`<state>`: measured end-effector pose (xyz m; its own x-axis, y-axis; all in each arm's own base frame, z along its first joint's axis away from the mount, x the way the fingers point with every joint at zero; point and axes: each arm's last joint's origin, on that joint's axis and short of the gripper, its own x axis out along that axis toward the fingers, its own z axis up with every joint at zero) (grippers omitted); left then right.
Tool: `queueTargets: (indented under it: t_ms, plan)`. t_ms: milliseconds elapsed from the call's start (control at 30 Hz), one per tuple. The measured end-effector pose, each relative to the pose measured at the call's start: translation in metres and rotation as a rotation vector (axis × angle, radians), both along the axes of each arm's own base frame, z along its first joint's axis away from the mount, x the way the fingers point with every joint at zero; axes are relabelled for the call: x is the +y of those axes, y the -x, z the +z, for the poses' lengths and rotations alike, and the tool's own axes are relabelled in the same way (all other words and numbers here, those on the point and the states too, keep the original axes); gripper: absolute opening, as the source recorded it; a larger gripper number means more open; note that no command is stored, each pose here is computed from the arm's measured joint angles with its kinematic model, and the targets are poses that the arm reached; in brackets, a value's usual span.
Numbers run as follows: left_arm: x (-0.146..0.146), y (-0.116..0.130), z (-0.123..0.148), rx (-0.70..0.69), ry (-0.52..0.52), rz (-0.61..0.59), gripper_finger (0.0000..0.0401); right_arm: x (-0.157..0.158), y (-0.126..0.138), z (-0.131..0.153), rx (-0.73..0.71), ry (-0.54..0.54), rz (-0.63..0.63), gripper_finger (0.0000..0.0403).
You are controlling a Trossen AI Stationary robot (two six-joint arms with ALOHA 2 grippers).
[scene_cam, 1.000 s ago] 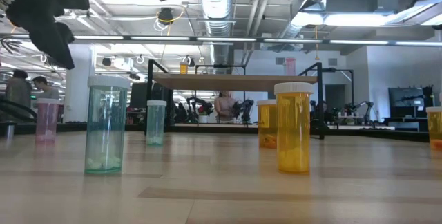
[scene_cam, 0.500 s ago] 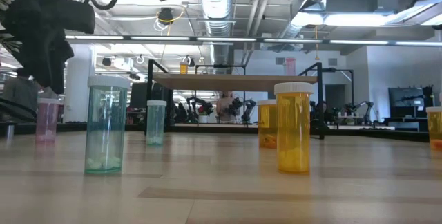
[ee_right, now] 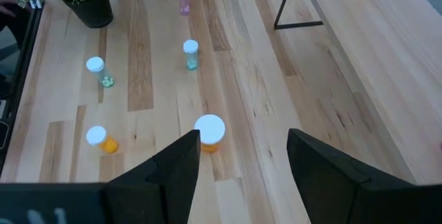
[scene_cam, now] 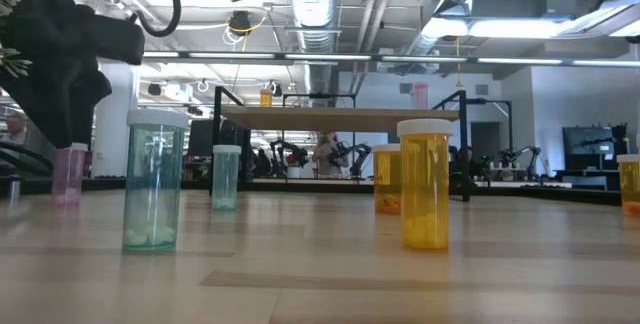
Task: Pick and place medicine bottles onto shelf by color
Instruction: Put the pink pill bottle on the shelf
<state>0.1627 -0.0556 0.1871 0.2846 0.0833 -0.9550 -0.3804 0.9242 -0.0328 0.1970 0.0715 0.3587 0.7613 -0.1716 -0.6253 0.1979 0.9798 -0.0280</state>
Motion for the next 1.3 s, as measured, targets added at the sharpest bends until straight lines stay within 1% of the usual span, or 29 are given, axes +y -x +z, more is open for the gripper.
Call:
queueTargets:
  t_ms: [233, 367, 467, 800, 867, 1000, 1133, 1300]
  plan:
    - [-0.002, -0.004, -0.009, 0.059, -0.008, -0.005, 0.0292, 0.0, 0.0, 0.0, 0.0, -0.001, -0.001, 0.0239]
    - [-0.002, -0.005, -0.01, 0.067, -0.009, -0.006, 0.0278, 0.0, 0.0, 0.0, -0.001, -0.004, -0.003, 0.0239]
    - [-0.002, -0.005, -0.01, 0.068, -0.008, -0.009, 0.0253, 0.0, 0.0, 0.0, -0.001, -0.004, -0.004, 0.0239]
    - [0.001, -0.006, -0.01, 0.073, -0.001, -0.001, 0.0141, 0.0, 0.0, 0.0, -0.002, -0.013, -0.01, 0.0239]
    - [0.002, -0.006, -0.01, 0.079, 0.014, -0.008, 0.012, 0.0, 0.0, 0.0, -0.002, -0.013, -0.009, 0.0239]
    - [0.006, -0.007, -0.009, 0.078, 0.035, -0.007, 0.009, 0.0, 0.0, 0.0, -0.001, -0.013, -0.009, 0.0239]
    - [0.01, -0.005, -0.004, 0.054, 0.058, -0.002, 0.0084, 0.0, 0.0, 0.0, -0.001, -0.012, -0.009, 0.0239]
    - [0.016, -0.001, 0.007, -0.014, 0.073, 0.004, 0.0101, 0.0, 0.0, 0.0, -0.001, -0.012, -0.009, 0.0239]
